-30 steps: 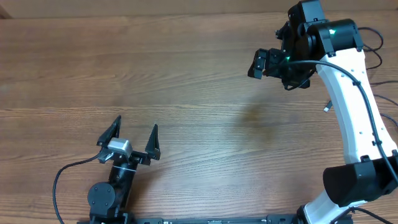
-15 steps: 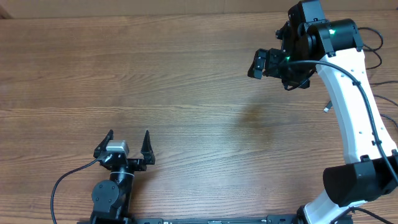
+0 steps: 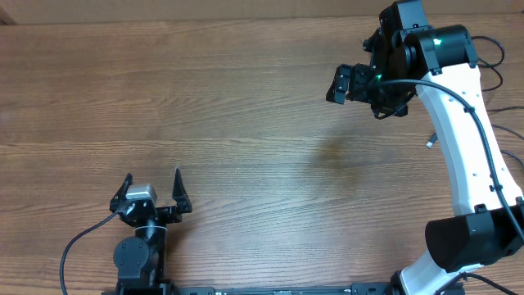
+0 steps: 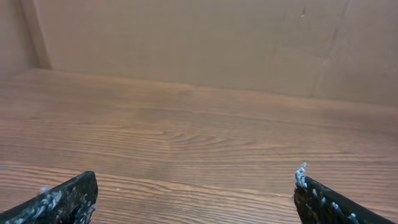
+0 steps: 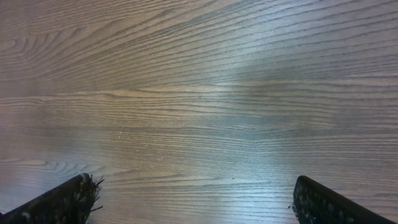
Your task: Untangle cables
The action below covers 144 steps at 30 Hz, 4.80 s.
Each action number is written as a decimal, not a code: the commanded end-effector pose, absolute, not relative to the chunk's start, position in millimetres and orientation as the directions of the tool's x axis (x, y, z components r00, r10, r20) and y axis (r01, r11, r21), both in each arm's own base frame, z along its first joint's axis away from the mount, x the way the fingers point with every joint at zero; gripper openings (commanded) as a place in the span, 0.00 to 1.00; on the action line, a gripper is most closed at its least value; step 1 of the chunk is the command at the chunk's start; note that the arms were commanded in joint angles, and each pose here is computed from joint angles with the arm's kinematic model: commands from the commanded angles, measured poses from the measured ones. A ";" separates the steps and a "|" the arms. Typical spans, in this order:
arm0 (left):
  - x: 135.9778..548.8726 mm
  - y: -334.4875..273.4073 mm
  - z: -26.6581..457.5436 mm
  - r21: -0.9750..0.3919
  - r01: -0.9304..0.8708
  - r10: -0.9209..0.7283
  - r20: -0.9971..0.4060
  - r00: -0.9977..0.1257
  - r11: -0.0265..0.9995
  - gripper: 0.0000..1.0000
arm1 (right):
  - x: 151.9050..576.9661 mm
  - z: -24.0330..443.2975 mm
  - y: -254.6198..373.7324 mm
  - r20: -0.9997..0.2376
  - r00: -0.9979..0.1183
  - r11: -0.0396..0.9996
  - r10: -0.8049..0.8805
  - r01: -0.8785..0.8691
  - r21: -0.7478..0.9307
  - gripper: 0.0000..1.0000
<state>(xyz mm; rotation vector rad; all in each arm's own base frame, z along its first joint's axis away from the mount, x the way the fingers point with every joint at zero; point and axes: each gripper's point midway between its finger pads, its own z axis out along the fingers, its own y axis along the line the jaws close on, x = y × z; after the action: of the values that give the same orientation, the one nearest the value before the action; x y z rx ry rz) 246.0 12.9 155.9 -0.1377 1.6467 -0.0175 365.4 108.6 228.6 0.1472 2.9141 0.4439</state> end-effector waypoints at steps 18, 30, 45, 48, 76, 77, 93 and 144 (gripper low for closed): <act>245.6 16.1 157.2 -0.077 -0.090 -0.083 -0.994 -0.065 0.993 1.00 | 365.1 231.0 107.4 -0.185 -0.975 0.953 0.122 0.063 0.297 1.00; 245.6 16.1 157.1 -0.077 -0.090 -0.083 -0.994 -0.065 0.993 1.00 | 365.1 231.0 107.4 -0.185 -0.975 0.953 0.122 0.063 0.297 1.00; 245.6 16.1 157.1 -0.077 -0.090 -0.083 -0.994 -0.065 0.993 1.00 | 371.6 231.4 108.2 -0.206 -0.971 0.952 0.124 0.057 0.302 1.00; 245.6 16.1 157.1 -0.077 -0.090 -0.083 -0.994 -0.065 0.993 1.00 | 370.0 231.4 105.2 -0.209 -0.971 0.958 0.114 0.051 0.284 1.00; 245.6 16.1 157.1 -0.077 -0.090 -0.083 -0.994 -0.065 0.993 1.00 | 342.6 198.8 131.2 -0.698 -0.711 0.940 0.083 -0.176 0.292 1.00; 245.6 16.1 157.1 -0.077 -0.090 -0.083 -0.994 -0.065 0.993 1.00 | 339.5 201.7 130.0 -0.731 -0.676 0.936 0.094 -0.190 0.296 1.00; 245.6 16.1 157.1 -0.077 -0.090 -0.083 -0.994 -0.065 0.993 1.00 | 293.5 279.1 95.2 -0.955 -0.045 0.907 0.292 -0.305 0.292 1.00; 245.6 16.1 157.1 -0.077 -0.090 -0.083 -0.994 -0.065 0.993 1.00 | 245.9 169.5 16.1 -0.964 -0.046 0.962 0.260 -0.075 0.263 1.00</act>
<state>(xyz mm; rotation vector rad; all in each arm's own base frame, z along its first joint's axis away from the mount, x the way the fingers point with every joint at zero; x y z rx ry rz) 245.9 14.7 156.2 -0.1436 1.6451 -0.0114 245.6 19.5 171.3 0.1538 1.5991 0.2854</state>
